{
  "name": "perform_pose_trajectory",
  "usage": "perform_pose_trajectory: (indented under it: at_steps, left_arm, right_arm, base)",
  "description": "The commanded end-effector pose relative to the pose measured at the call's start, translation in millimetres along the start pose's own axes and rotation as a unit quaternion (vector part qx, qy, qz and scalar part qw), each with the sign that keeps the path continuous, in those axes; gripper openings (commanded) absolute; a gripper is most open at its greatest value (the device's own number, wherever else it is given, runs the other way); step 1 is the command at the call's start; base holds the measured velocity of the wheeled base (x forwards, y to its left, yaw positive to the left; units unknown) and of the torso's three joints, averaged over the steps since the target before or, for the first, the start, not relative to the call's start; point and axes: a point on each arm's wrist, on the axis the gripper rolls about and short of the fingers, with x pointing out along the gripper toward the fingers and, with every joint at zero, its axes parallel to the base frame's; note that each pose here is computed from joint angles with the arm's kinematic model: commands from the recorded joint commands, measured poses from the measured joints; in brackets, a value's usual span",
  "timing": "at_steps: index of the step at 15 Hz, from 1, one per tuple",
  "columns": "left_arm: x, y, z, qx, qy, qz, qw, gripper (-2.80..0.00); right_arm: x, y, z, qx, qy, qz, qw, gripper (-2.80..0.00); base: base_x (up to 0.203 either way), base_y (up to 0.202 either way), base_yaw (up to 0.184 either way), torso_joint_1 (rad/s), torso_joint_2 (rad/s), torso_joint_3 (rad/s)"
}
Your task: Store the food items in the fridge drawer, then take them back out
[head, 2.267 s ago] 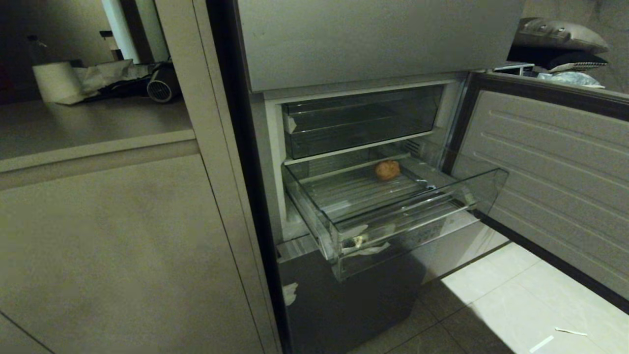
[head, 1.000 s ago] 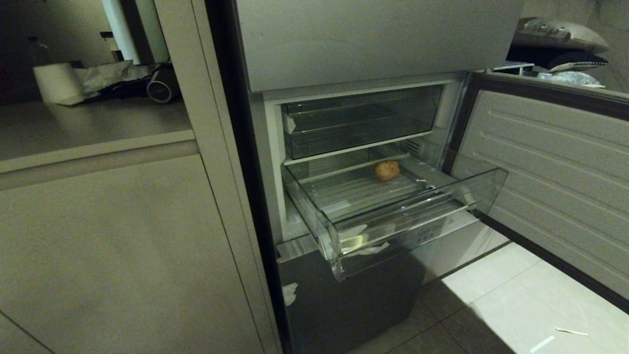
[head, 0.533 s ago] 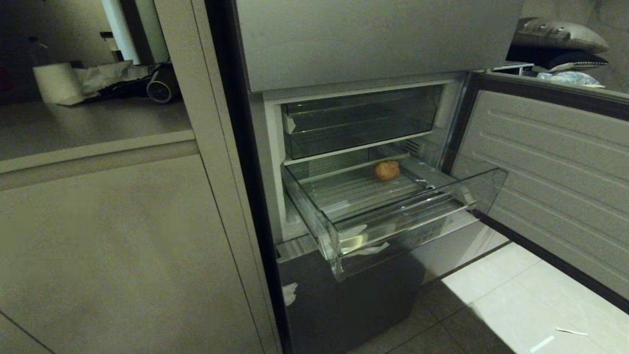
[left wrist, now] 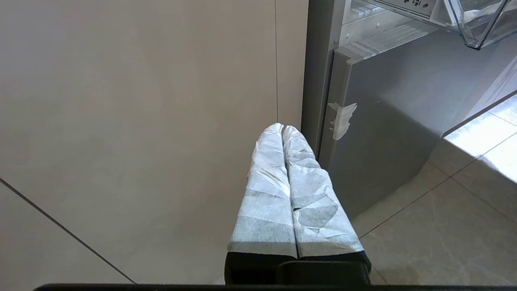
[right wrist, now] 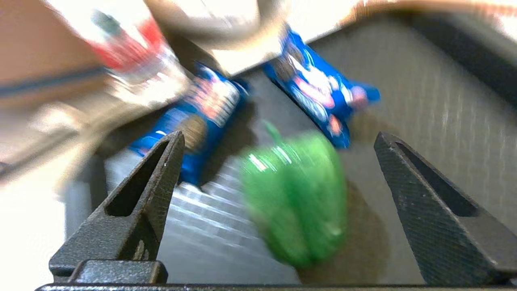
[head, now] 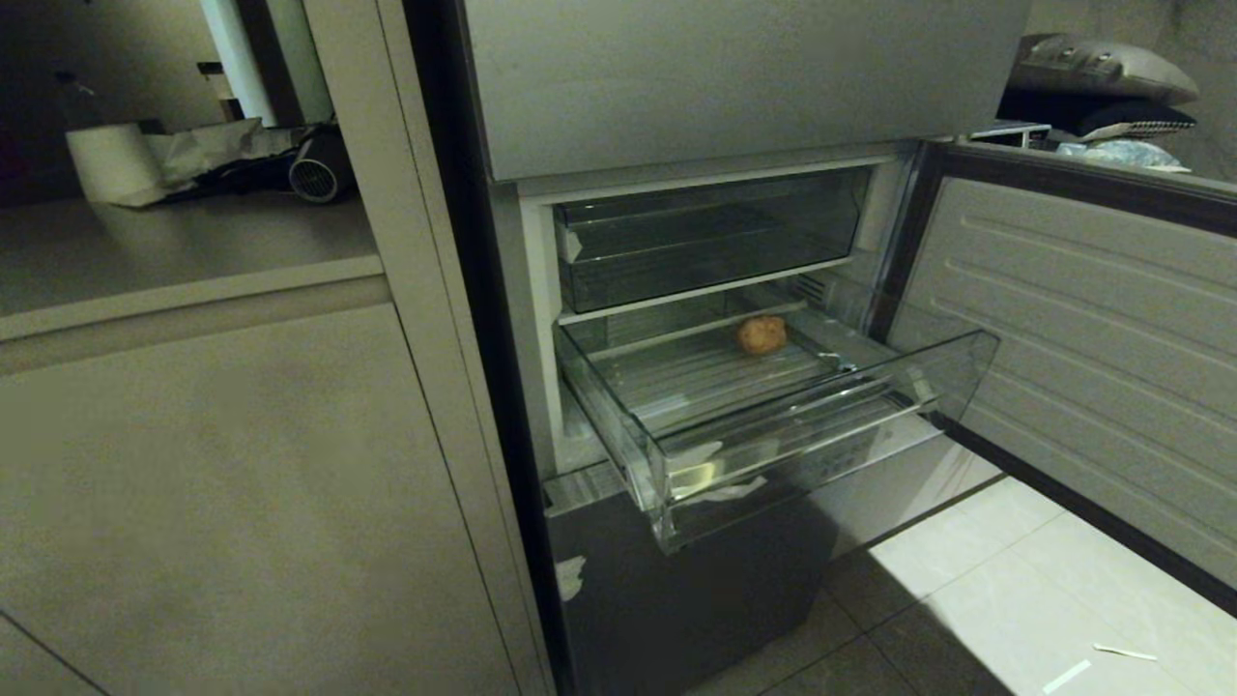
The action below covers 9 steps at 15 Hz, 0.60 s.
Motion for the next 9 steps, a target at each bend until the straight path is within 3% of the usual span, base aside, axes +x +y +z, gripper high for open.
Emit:
perform_pose_trajectory:
  at_steps: [1,6,9]
  left_arm:
    - [0,0.0,0,0.000,0.001,0.000,1.0000,-2.80]
    - [0,0.0,0,0.000,0.001,0.000,1.0000,-2.80]
    - [0,0.0,0,0.000,0.001,0.000,1.0000,-2.80]
  right_arm:
    - [-41,13,42,-0.001,-0.061,0.014,0.998,-2.80]
    - [-143,49,79,0.004,-0.135,0.055,0.989,-2.80]
    - [-221,88,89,-0.006,-0.188,0.138,0.972,-2.80]
  base:
    - [0.000,0.000,0.000,0.000,0.00,0.000]
    - [0.000,0.000,0.000,0.000,0.00,0.000]
    - [0.000,0.000,0.000,0.000,0.00,0.000]
